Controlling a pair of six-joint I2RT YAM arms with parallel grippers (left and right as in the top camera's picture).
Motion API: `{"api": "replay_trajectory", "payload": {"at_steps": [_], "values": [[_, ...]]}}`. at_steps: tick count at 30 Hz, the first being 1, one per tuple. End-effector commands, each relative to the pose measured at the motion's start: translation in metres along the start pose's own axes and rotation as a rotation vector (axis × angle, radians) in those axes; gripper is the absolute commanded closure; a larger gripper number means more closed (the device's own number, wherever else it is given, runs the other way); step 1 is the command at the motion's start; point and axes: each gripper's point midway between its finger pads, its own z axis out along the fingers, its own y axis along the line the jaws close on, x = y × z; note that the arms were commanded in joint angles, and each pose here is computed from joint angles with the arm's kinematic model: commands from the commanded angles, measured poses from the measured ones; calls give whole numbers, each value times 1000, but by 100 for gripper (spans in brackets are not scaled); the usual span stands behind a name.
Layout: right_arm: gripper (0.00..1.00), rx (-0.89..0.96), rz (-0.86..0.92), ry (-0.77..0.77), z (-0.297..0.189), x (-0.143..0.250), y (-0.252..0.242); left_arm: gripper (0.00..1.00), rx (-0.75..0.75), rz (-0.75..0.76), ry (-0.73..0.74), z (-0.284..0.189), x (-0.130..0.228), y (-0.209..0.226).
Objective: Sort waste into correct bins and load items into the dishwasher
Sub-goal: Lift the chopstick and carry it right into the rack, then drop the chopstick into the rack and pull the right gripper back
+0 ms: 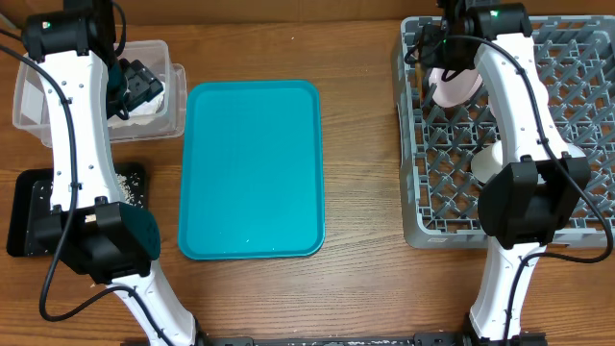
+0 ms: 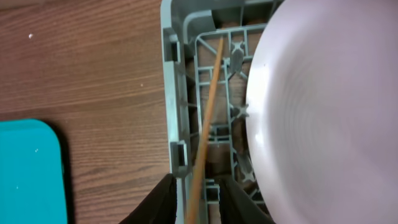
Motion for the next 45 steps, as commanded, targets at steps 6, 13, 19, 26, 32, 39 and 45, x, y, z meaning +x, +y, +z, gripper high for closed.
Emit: {"api": "replay_trajectory", "payload": {"at_steps": [6,13,19,26,32,39,45], "values": [[75,6,103,46,-28,16,2,0,9,-12,-6,-4,0,0],[75,-52,172,5,-107,26,15,0,10,-12,-6,-4,0,0],[78,-55,145,81,-171,76,28,0,10,-12,-6,-4,0,0],[81,27,12,26,-228,121,56,0,10,-12,-6,-4,0,0],[77,26,-126,-7,-255,167,78,0,9,-12,-6,-4,0,0],[0,114,-103,80,-241,223,46,0,10,-12,-6,-4,0,0],[0,120,-114,211,-220,254,42,0,10,-12,-6,-4,0,0]]}}
